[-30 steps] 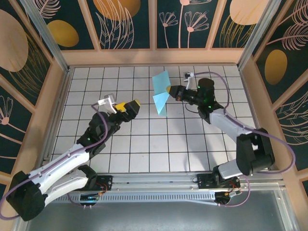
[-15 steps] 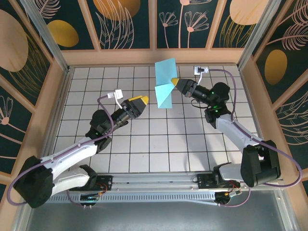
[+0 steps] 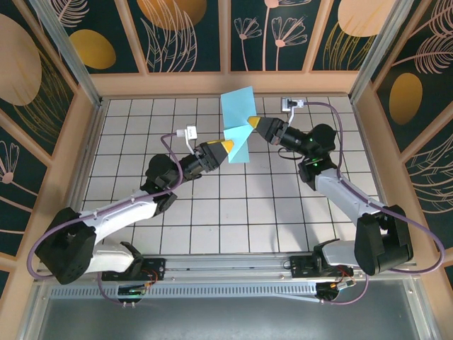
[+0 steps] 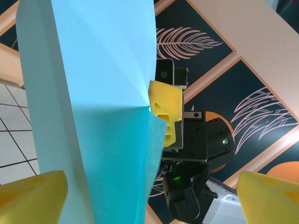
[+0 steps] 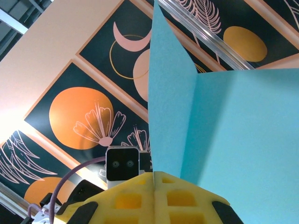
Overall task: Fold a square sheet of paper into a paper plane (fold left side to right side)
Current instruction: Turn over the paper at the center of the table.
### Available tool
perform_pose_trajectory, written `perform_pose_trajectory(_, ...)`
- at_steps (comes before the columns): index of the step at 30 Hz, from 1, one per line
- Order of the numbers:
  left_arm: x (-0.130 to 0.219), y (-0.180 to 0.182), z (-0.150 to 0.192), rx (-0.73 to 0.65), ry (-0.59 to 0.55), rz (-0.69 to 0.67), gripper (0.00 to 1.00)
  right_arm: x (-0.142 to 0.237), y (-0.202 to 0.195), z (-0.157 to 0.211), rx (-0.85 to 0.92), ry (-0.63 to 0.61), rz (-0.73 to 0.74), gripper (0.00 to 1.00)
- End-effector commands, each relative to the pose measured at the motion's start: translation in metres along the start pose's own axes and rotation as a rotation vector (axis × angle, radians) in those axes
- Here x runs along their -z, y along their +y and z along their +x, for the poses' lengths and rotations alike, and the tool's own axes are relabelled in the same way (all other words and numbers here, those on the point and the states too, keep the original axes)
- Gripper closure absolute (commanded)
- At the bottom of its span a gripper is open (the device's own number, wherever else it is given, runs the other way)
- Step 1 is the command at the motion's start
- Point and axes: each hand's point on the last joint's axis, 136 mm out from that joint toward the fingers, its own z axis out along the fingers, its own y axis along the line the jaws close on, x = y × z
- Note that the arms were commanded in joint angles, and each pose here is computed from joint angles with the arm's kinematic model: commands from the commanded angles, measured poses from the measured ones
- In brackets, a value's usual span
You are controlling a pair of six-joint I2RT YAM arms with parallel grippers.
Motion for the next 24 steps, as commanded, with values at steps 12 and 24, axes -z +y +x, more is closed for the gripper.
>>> perform_pose_trajectory(12, -0.006, -0.004, -0.012, -0.036, -0.035, -0.019, 0.56, -0.001, -0.002, 0.01, 0.0, 0.029, -0.027, 0.98)
perform_pose_trajectory(24, 0.0, 0.008, -0.009, -0.056, -0.028, -0.095, 0.96, 0.004, -0.012, 0.012, 0.038, 0.027, 0.064, 0.74)
